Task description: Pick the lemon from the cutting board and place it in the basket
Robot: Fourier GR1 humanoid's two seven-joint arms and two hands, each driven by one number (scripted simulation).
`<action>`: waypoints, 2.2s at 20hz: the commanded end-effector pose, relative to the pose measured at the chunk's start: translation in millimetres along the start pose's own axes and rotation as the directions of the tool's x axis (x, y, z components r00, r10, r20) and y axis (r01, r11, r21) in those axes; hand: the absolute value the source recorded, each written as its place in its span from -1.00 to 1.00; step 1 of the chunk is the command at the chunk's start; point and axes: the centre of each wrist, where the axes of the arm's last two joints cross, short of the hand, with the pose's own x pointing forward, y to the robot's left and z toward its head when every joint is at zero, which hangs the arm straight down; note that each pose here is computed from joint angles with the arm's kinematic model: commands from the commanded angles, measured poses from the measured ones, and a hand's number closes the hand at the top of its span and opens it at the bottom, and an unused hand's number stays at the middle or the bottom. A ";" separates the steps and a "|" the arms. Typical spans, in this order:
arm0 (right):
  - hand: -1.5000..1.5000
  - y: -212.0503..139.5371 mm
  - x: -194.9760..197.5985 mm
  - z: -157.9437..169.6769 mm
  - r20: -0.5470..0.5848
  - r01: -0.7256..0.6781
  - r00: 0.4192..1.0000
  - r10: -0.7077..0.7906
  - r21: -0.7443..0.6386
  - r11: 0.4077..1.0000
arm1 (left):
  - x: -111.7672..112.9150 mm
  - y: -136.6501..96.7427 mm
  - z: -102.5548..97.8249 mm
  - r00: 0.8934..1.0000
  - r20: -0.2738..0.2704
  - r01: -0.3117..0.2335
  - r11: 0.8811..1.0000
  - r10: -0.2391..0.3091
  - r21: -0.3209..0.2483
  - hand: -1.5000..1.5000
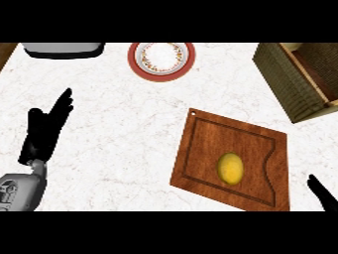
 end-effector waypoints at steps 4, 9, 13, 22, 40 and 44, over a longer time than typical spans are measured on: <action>-1.00 0.3 24.3 5.0 0.000 -0.009 1.000 0.009 -0.141 0.990 | 14.9 -15.8 -3.7 1.000 0.020 -0.007 1.000 0.007 -0.008 0.00; -1.00 3.0 17.2 -9.4 -0.019 -0.019 1.000 0.016 -0.159 0.987 | -0.8 -10.8 -5.2 1.000 0.005 0.025 1.000 -0.025 0.015 0.00; -1.00 21.8 18.4 -26.9 -0.018 -0.008 1.000 0.006 -0.136 0.991 | 9.0 -12.7 -18.2 1.000 -0.006 0.021 1.000 -0.021 -0.016 0.00; -1.00 61.4 4.0 -54.3 -0.018 -0.017 1.000 0.016 -0.116 0.993 | 6.6 -0.2 -3.9 1.000 0.010 -0.001 1.000 0.001 -0.015 0.00; -1.00 92.8 10.3 -96.4 -0.012 -0.005 1.000 0.004 -0.104 0.995 | -1.4 -1.5 -13.0 1.000 -0.001 0.003 1.000 -0.003 -0.018 0.00; -1.00 111.2 -4.5 -110.5 -0.047 -0.012 0.999 0.009 -0.058 0.998 | -3.7 -5.5 1.6 1.000 -0.005 -0.001 1.000 0.000 -0.016 0.00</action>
